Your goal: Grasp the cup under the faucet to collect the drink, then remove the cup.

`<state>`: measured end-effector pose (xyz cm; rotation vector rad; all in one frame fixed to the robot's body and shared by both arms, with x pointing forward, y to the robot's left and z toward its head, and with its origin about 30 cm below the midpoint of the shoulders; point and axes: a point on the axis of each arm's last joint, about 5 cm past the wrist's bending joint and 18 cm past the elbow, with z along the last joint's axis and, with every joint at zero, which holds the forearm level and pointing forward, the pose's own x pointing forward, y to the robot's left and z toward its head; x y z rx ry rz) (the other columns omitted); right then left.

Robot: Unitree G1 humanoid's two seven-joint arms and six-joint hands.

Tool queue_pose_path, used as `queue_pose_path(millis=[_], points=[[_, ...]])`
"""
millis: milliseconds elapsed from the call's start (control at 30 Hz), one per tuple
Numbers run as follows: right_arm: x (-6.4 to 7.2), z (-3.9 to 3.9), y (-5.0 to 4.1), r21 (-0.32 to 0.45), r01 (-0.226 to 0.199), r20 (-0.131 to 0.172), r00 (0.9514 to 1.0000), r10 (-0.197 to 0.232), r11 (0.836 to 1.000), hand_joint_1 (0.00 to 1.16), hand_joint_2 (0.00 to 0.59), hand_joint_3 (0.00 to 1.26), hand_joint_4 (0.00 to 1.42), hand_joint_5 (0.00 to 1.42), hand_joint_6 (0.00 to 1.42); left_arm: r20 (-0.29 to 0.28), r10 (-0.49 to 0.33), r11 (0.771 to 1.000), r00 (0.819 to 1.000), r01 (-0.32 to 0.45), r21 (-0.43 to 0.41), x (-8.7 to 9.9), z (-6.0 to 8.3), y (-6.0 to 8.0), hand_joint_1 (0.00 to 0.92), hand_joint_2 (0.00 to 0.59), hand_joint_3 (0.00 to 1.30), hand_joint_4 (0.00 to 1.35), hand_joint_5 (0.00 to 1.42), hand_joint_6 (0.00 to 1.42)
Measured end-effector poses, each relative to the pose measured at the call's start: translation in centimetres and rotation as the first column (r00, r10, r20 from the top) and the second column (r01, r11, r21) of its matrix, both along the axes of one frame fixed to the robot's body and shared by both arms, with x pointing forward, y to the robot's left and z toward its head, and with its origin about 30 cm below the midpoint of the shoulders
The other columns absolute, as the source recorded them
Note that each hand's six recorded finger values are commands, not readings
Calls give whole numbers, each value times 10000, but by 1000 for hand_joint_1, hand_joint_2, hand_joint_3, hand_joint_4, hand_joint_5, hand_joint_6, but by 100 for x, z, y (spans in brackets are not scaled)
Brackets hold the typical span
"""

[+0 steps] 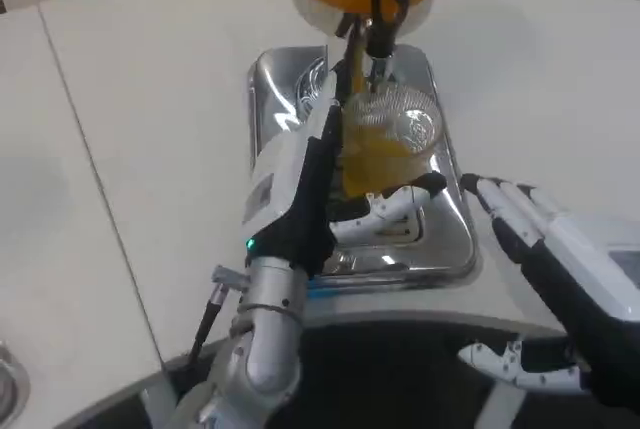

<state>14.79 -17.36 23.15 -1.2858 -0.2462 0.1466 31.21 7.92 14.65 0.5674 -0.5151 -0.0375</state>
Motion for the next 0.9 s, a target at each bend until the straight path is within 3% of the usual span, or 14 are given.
queue_pose_path(millis=[200,300,433,600,900], points=[[9,-7,17,99,97,-248,9996,-94,9999,665,320,0,0,0,79,-9,158,9998,9999,-158,-86,31,15,-32,517,49,0,0,142,184],[21,9,18,144,144,-214,9997,-141,9998,665,320,0,0,0,79,-80,97,9999,9999,-98,-44,32,12,-64,488,43,0,0,167,201],[33,19,22,269,194,-249,9995,-187,9994,665,320,0,0,0,79,-31,259,9997,9997,-258,46,45,29,-121,477,39,0,0,233,282],[48,23,17,325,266,-405,9989,-253,9991,666,320,0,0,0,83,64,668,9978,9977,-668,15,66,51,-179,495,38,0,28,355,487],[58,30,16,368,278,-577,9980,-257,9989,665,323,0,0,0,92,401,874,9957,9954,-885,262,43,23,-234,501,40,27,89,439,599]])
